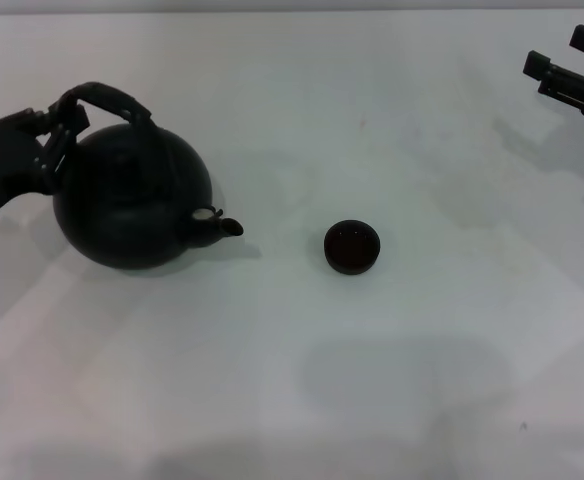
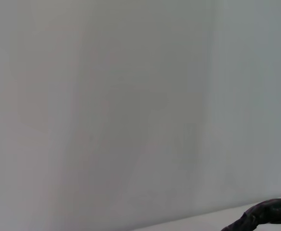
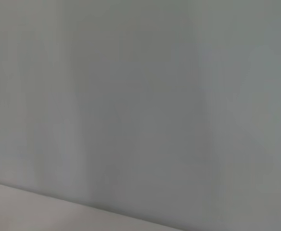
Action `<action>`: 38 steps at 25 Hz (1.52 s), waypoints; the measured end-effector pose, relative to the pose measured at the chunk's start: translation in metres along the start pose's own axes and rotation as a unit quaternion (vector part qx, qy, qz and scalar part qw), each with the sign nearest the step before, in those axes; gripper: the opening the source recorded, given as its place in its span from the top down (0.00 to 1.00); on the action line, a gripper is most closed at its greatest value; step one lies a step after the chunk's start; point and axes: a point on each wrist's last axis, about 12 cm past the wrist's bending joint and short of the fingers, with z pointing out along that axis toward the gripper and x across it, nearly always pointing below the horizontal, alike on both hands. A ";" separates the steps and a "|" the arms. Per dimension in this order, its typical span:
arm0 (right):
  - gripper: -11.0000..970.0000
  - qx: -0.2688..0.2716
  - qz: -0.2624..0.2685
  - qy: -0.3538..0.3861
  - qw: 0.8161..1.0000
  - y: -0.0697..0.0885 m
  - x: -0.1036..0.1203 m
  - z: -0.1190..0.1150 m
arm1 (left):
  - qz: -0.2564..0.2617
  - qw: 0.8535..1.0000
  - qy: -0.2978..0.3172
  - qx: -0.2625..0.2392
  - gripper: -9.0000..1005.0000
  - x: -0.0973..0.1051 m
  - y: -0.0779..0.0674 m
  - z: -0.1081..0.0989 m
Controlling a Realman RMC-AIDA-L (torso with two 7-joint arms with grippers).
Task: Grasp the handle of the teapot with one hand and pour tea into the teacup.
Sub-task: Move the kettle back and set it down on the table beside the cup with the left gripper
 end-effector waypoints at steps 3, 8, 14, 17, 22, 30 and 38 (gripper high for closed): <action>0.10 0.000 0.000 0.001 1.000 0.000 0.000 0.000 | -0.004 1.000 0.003 -0.009 0.87 0.007 0.000 -0.003; 0.10 0.000 0.002 0.002 1.000 0.001 0.002 -0.001 | -0.002 1.000 0.007 -0.017 0.87 0.013 0.000 -0.005; 0.10 -0.001 0.005 0.004 1.000 0.001 0.004 -0.001 | -0.005 1.000 0.006 -0.030 0.87 0.016 0.003 -0.006; 0.10 0.000 0.005 0.004 1.000 0.001 0.004 -0.001 | -0.009 0.999 0.008 -0.031 0.87 0.019 0.003 -0.005; 0.10 0.001 0.003 0.005 1.000 0.001 0.005 -0.002 | -0.012 0.999 0.010 -0.033 0.87 0.021 0.003 -0.002; 0.10 0.002 0.002 0.005 1.000 0.001 0.005 -0.002 | -0.013 0.999 0.013 -0.036 0.87 0.022 0.004 -0.002; 0.10 0.003 0.003 0.005 1.000 0.001 0.005 -0.002 | -0.006 0.999 0.010 -0.038 0.64 0.022 0.003 -0.002</action>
